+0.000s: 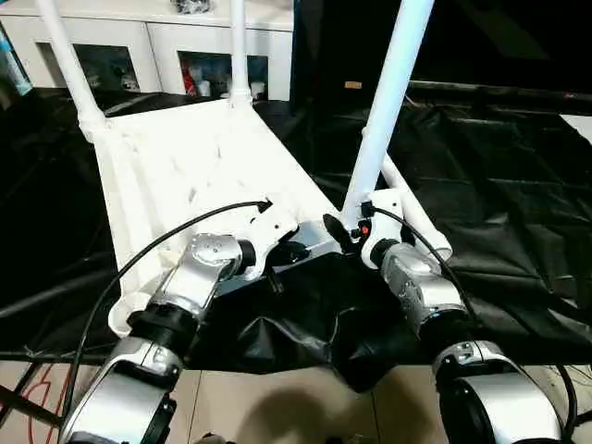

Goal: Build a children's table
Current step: Rotate leg to tighten

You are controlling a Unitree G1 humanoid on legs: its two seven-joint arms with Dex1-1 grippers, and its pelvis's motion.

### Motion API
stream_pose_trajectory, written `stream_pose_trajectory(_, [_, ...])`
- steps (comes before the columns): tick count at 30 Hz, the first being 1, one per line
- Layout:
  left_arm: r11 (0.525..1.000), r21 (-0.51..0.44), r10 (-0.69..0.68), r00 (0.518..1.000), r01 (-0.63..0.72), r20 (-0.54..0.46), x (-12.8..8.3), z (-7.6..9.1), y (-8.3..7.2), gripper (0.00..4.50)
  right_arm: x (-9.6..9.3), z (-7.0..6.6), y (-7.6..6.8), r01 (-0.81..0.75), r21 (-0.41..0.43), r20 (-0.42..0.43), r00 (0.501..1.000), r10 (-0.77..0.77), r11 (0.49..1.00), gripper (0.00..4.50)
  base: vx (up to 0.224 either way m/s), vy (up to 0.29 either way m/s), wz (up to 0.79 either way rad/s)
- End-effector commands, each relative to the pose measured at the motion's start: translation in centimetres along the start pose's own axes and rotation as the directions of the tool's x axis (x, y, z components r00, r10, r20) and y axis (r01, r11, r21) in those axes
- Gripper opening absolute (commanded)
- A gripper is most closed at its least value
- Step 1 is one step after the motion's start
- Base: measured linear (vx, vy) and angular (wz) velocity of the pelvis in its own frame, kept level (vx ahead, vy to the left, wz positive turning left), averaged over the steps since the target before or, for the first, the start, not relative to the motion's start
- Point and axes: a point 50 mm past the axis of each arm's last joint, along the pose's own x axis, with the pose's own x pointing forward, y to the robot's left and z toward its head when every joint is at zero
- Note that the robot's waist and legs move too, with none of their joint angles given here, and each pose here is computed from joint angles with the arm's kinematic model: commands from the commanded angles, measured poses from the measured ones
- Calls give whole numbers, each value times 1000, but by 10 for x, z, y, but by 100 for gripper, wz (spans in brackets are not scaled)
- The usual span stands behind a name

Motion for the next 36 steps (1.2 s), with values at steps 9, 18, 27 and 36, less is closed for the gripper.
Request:
stream_pose_trajectory(9, [949,162,-289,952,271,99,-9,20,-16,0,-25,-6,16,-527,-177,-129,850,511,831,391,0,0,0])
stream_pose_trajectory(18, [920,162,-366,930,357,28,-28,8,-6,0,-52,-6,6,-719,-168,-257,692,674,674,366,0,0,0])
stream_pose_trajectory(27, [905,146,-401,916,399,-18,-41,-1,0,0,-60,-9,8,-770,-135,-309,630,712,623,308,0,0,0])
stream_pose_trajectory(36, [948,121,-303,951,295,58,-30,6,2,0,-39,-12,6,-573,-152,-227,813,536,805,278,0,0,0])
